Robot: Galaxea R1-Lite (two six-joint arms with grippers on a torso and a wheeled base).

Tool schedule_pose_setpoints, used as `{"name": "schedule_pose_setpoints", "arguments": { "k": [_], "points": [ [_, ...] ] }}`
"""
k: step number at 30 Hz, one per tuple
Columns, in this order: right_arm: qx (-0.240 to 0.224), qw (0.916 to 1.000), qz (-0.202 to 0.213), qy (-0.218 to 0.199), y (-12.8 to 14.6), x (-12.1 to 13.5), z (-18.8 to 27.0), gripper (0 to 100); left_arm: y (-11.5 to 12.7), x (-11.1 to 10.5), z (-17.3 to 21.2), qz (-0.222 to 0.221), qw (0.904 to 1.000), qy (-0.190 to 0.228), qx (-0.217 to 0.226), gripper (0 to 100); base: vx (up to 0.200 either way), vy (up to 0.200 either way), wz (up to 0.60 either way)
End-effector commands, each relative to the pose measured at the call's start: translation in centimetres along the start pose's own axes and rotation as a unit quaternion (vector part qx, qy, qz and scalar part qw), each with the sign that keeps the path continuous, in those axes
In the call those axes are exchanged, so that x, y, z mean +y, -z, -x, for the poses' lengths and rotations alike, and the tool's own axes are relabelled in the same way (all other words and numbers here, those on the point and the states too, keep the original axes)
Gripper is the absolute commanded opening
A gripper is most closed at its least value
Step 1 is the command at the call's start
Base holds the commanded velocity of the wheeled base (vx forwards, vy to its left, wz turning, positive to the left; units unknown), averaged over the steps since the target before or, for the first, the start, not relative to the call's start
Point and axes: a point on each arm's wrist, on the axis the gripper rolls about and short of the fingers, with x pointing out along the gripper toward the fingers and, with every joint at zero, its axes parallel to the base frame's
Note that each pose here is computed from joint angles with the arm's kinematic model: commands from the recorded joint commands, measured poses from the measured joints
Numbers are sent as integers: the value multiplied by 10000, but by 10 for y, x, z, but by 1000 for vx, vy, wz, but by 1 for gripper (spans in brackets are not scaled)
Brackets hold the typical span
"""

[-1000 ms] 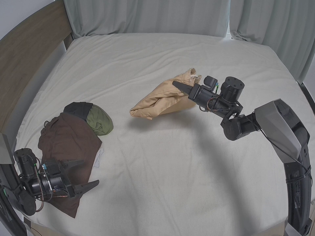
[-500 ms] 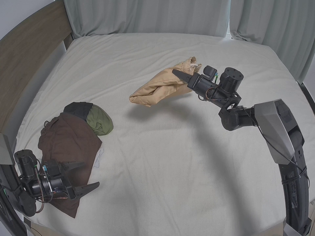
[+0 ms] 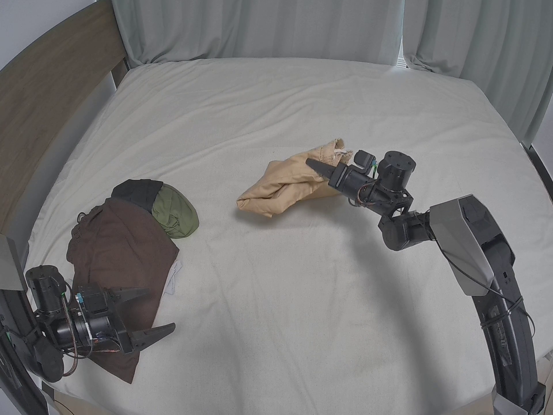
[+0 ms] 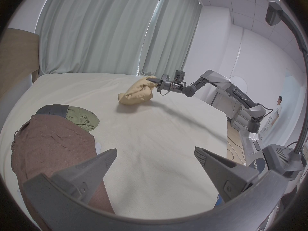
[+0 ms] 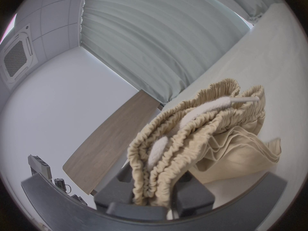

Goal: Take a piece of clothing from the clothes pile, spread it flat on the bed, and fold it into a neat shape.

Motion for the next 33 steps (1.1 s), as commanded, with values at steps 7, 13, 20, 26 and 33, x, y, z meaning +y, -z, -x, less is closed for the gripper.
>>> {"name": "schedule_pose_setpoints", "arguments": {
  "k": [7, 13, 20, 26, 33],
  "points": [
    [380, 9986, -138, 342, 37, -4, 38, 0, 0, -2, -1, -13, 10000, 45, 3, 100, 0, 0, 0],
    [508, 9974, -241, 446, 61, -9, 54, 0, 0, -2, -2, -17, 10000, 60, 4, 100, 0, 0, 0],
    [506, 9970, -269, 515, 80, -24, 64, 0, 0, -2, -2, -5, 10000, 63, 13, 100, 0, 0, 0],
    [517, 9967, -288, 553, 82, -28, 67, 0, -1, -4, -3, -31, 9999, 104, 8, 100, 0, 0, 0],
    [492, 9970, -266, 533, 80, -26, 66, 100, -1, -4, -3, -37, 9999, 103, 3, 100, 0, 0, 0]
  ]
}}
